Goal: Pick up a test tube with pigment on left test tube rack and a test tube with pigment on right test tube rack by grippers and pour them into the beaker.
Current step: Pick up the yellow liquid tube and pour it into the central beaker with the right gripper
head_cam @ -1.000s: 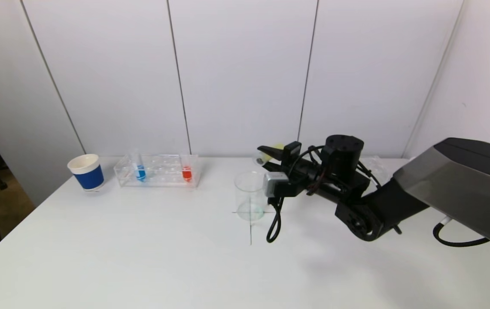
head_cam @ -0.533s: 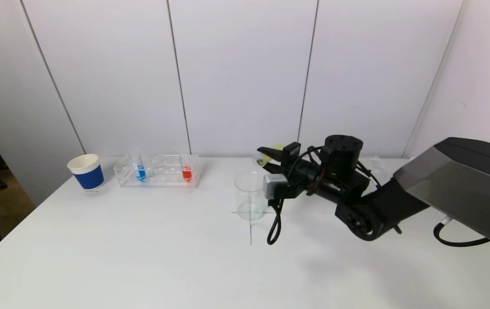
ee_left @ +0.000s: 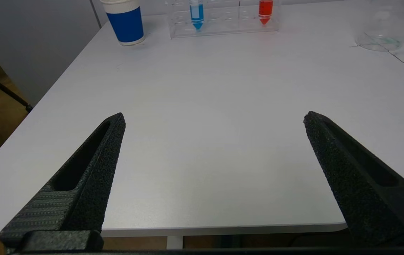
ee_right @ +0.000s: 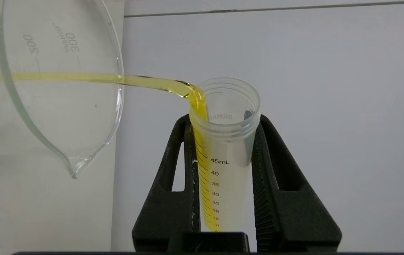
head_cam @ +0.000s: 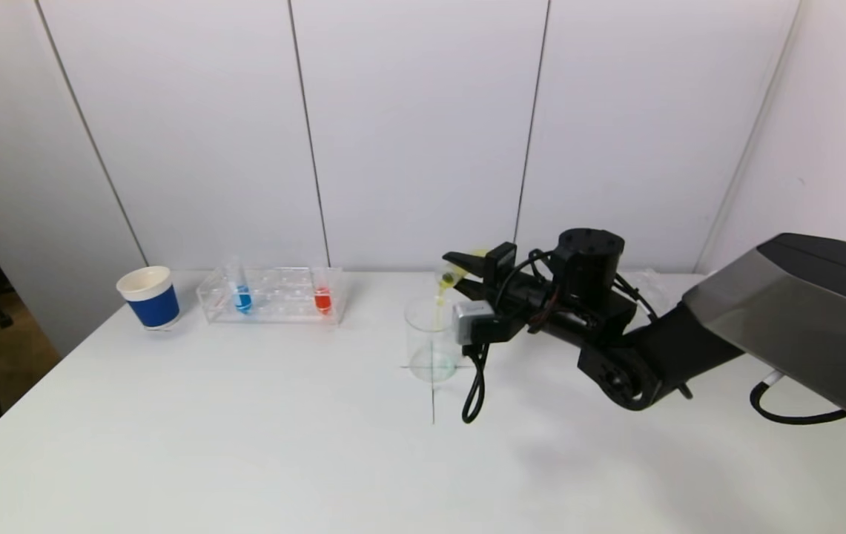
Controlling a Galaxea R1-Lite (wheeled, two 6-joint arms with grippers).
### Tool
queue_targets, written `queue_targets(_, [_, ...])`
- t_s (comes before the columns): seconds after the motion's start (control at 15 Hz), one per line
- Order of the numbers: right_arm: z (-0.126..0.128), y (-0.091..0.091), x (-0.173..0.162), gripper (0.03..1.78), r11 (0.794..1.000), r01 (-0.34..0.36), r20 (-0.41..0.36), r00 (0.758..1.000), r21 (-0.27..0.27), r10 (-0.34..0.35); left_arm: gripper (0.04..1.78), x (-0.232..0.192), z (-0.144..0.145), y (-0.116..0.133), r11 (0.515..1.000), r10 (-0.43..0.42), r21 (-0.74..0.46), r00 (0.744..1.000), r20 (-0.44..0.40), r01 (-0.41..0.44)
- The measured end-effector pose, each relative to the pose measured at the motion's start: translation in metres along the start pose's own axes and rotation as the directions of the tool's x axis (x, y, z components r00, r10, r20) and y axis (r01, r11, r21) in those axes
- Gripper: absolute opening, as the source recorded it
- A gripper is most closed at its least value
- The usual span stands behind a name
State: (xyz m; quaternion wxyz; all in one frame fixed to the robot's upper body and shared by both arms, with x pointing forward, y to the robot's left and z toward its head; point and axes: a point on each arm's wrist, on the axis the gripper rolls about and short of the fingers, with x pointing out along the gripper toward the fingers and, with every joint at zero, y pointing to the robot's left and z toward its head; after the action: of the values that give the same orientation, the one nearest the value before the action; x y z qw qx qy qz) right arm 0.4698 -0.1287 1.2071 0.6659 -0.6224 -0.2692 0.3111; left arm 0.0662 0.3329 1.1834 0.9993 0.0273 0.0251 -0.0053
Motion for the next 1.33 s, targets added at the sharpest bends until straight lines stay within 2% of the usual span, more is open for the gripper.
queue_targets(1.33, [0.0006, -0.0037, 0.0056, 0.48, 0.99, -0.04, -0.018, 0.999, -0.136, 0.038, 1.76, 0.0, 0.0, 0.0, 1.0, 0.0, -0.001, 1.0, 0.0, 0.0])
